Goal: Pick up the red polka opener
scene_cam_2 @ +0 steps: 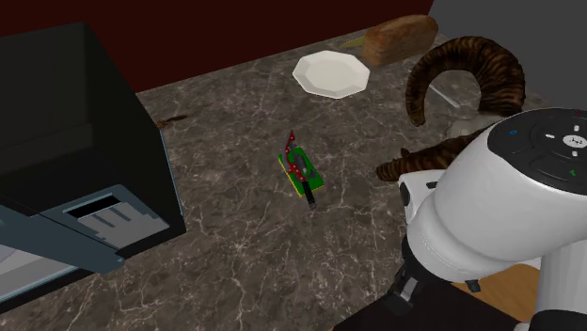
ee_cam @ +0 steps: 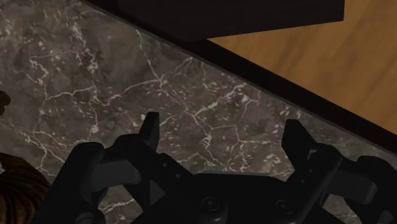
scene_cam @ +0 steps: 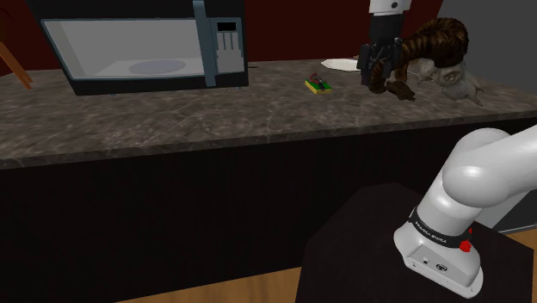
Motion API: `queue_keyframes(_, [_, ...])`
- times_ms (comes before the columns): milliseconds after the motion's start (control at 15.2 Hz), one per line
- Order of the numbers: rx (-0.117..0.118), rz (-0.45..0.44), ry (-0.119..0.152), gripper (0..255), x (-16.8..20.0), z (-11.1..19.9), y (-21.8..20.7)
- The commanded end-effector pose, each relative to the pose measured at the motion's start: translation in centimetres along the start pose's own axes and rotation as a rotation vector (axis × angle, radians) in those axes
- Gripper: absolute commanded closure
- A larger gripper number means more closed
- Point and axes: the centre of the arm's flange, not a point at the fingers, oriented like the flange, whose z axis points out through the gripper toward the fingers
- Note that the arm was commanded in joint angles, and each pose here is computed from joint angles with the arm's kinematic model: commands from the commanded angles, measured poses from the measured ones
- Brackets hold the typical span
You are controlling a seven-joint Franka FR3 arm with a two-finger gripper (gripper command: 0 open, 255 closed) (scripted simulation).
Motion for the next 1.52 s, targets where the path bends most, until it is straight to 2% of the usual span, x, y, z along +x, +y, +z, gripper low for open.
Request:
queue_keyframes(0, [0.000, 0.000, 0.000, 0, 0.0, 0.0, 0.0])
queue_keyframes(1452, [0.060, 0.032, 0.087, 0, 26.5, 3.1, 8.5])
